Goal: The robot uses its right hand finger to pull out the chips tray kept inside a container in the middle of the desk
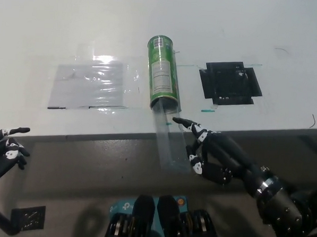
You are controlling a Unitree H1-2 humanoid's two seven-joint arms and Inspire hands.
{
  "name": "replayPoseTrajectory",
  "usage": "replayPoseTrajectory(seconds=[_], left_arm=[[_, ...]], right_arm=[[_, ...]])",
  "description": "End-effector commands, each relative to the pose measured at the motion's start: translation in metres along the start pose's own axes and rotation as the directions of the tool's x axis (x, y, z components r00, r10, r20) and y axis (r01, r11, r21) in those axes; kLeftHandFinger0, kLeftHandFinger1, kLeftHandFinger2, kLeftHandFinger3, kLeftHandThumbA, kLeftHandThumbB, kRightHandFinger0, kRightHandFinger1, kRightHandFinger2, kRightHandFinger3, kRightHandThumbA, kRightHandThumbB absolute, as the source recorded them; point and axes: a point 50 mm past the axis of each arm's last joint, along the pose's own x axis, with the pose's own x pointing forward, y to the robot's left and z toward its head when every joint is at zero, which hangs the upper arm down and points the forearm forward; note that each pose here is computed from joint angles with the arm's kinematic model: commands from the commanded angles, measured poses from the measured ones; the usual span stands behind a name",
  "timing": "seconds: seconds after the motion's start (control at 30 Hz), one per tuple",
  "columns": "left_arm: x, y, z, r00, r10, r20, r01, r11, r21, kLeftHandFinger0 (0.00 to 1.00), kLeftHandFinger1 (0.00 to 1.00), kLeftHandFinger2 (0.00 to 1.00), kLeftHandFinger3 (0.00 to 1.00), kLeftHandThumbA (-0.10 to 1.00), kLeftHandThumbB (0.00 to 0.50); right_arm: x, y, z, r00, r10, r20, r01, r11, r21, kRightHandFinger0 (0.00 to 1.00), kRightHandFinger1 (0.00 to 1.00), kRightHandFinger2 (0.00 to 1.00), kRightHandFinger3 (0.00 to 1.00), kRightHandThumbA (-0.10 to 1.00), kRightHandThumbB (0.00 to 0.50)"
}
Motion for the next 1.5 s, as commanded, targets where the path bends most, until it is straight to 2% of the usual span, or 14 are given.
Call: replayPoseTrajectory(seconds=[0.0, 0.27, 0.47, 0.57, 0.6, 0.63, 0.67, 0.77, 0.8, 0.87, 1.03, 1.2, 1.3, 1.47], left_arm=[[-0.002, 0.006, 0.014, 0.999, 0.003, 0.052, -0.004, 1.000, 0.027, 0.28, 0.27, 0.31, 0.63, -0.09, 0.093], [-0.004, 0.007, 0.011, 0.999, 0.006, 0.049, -0.007, 1.000, 0.021, 0.26, 0.26, 0.29, 0.63, -0.10, 0.090], [-0.004, 0.010, 0.006, 0.999, 0.009, 0.042, -0.010, 1.000, 0.022, 0.27, 0.28, 0.32, 0.62, -0.07, 0.102], [-0.007, 0.008, 0.006, 0.999, 0.011, 0.037, -0.012, 1.000, 0.023, 0.28, 0.29, 0.32, 0.64, -0.09, 0.089], [-0.006, 0.009, 0.005, 0.999, 0.010, 0.035, -0.011, 1.000, 0.026, 0.27, 0.28, 0.32, 0.63, -0.10, 0.090], [-0.006, 0.009, 0.005, 0.999, 0.014, 0.033, -0.015, 0.999, 0.034, 0.27, 0.28, 0.32, 0.63, -0.09, 0.096], [-0.005, 0.010, 0.004, 0.999, 0.014, 0.031, -0.015, 0.999, 0.033, 0.28, 0.29, 0.33, 0.64, -0.08, 0.093], [-0.006, 0.009, 0.004, 0.999, 0.015, 0.029, -0.016, 0.999, 0.036, 0.29, 0.29, 0.33, 0.64, -0.06, 0.102], [-0.006, 0.009, 0.004, 0.999, 0.020, 0.027, -0.021, 0.999, 0.039, 0.29, 0.29, 0.32, 0.64, -0.06, 0.103], [-0.006, 0.007, 0.002, 1.000, 0.015, 0.027, -0.016, 0.999, 0.036, 0.30, 0.30, 0.34, 0.65, -0.06, 0.099], [-0.005, 0.007, 0.002, 0.999, 0.019, 0.025, -0.020, 0.999, 0.028, 0.29, 0.30, 0.33, 0.65, -0.06, 0.095], [-0.006, 0.004, 0.000, 0.999, 0.026, 0.028, -0.027, 0.999, 0.023, 0.29, 0.30, 0.34, 0.65, -0.06, 0.097], [-0.006, 0.004, 0.001, 0.999, 0.026, 0.032, -0.027, 0.999, 0.021, 0.28, 0.29, 0.33, 0.65, -0.06, 0.096], [-0.007, 0.003, 0.000, 0.999, 0.022, 0.032, -0.023, 1.000, 0.021, 0.30, 0.30, 0.34, 0.67, -0.08, 0.087]], right_arm=[[-0.008, -0.020, 0.011, 0.997, -0.057, 0.058, 0.057, 0.998, 0.001, 0.24, 0.35, 1.00, 1.00, -0.10, 0.344], [-0.065, -0.056, 0.000, 0.988, -0.153, -0.003, 0.153, 0.984, 0.089, 0.29, 0.34, 1.00, 1.00, -0.10, 0.291], [-0.113, -0.094, -0.022, 0.876, -0.459, -0.150, 0.475, 0.874, 0.102, 0.06, 0.19, 1.00, 1.00, -0.10, 0.307], [-0.127, -0.094, -0.034, 0.828, -0.520, -0.211, 0.545, 0.834, 0.087, 0.13, 0.22, 1.00, 1.00, -0.10, 0.302], [-0.138, -0.089, -0.048, 0.793, -0.553, -0.257, 0.591, 0.800, 0.105, 0.29, 0.23, 1.00, 1.00, -0.10, 0.299], [-0.142, -0.085, -0.054, 0.775, -0.563, -0.289, 0.616, 0.775, 0.143, 0.20, 0.23, 1.00, 1.00, -0.10, 0.298], [-0.146, -0.081, -0.060, 0.756, -0.570, -0.322, 0.634, 0.759, 0.146, 0.24, 0.25, 1.00, 1.00, -0.10, 0.302], [-0.155, -0.066, -0.076, 0.721, -0.575, -0.387, 0.663, 0.735, 0.144, 0.44, 0.34, 0.95, 0.98, -0.10, 0.268], [-0.156, -0.062, -0.082, 0.713, -0.585, -0.385, 0.673, 0.725, 0.146, 0.40, 0.40, 0.93, 0.95, -0.10, 0.268], [-0.158, -0.055, -0.093, 0.688, -0.597, -0.413, 0.702, 0.693, 0.166, 0.31, 0.34, 0.80, 0.83, -0.10, 0.287], [-0.155, -0.042, -0.110, 0.614, -0.604, -0.508, 0.775, 0.584, 0.243, 0.29, 0.35, 0.59, 0.61, -0.10, 0.265], [-0.146, -0.029, -0.118, 0.587, -0.577, -0.568, 0.801, 0.516, 0.303, 0.08, 0.17, 0.37, 0.35, -0.10, 0.263], [-0.142, -0.029, -0.120, 0.572, -0.574, -0.586, 0.811, 0.503, 0.299, 0.05, 0.12, 0.29, 0.26, -0.10, 0.272], [-0.144, -0.029, -0.123, 0.560, -0.578, -0.593, 0.816, 0.510, 0.274, 0.08, 0.15, 0.33, 0.27, -0.10, 0.258]])
